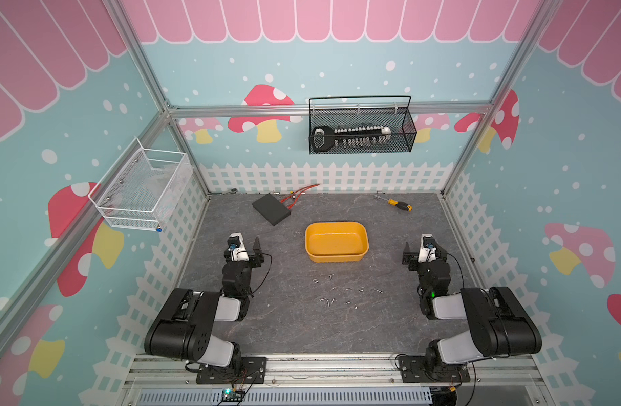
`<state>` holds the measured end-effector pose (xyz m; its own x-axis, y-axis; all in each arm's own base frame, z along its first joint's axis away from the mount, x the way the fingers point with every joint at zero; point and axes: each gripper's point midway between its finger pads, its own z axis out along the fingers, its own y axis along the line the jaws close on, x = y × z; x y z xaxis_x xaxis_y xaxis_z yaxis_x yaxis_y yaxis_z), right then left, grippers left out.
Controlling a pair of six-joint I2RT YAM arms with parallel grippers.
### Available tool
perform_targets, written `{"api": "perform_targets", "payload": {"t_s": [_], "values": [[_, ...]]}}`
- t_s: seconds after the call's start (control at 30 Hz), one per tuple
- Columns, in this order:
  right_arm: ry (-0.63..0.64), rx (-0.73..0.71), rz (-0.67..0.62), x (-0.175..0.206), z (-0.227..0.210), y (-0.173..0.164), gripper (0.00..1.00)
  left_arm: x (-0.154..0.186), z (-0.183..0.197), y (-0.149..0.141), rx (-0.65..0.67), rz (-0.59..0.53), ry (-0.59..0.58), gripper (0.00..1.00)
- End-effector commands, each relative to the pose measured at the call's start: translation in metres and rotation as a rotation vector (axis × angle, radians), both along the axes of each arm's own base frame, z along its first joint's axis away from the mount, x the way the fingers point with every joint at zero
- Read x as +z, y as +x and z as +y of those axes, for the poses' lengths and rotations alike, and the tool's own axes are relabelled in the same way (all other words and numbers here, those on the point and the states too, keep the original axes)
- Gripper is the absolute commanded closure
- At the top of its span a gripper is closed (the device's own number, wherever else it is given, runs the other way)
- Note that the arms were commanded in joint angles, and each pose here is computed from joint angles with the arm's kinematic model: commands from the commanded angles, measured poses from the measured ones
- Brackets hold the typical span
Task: Put the screws on the desktop into the storage box
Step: Pick up the screw from the center of the board.
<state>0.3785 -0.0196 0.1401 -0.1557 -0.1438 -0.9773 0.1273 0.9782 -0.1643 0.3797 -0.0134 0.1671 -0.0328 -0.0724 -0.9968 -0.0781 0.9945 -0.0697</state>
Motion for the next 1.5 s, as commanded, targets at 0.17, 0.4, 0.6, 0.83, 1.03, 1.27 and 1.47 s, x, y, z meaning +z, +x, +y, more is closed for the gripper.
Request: {"api": "perform_targets", "payload": {"t_s": [0.17,0.4,0.6,0.83,1.03,1.27,1.47], "values": [[-0.066,0.005,0.097,0.072,0.003,0.032,0.07,0.069,-0.01,0.042,0.094,0.155,-0.152,0.26],[-0.132,0.117,0.224,0.124,0.021,0.019,0.03,0.079,-0.089,0.063,-0.145,0.427,-0.051,0.26],[-0.086,0.278,0.236,0.146,0.05,-0.002,0.05,0.071,-0.133,0.062,-0.335,0.524,-0.027,0.26],[-0.084,0.445,0.303,0.121,0.082,-0.01,0.08,0.013,-0.169,0.062,-0.487,0.715,-0.1,0.26],[-0.082,0.531,0.427,0.08,0.105,-0.017,0.24,-0.012,-0.182,0.056,-0.54,0.812,-0.118,0.29],[-0.119,0.634,0.584,0.043,0.128,-0.03,0.43,-0.021,-0.19,0.05,-0.56,0.84,-0.131,0.3],[-0.14,0.71,0.712,0.004,0.146,-0.044,0.46,-0.023,-0.189,0.048,-0.55,0.851,-0.13,0.33]]}}
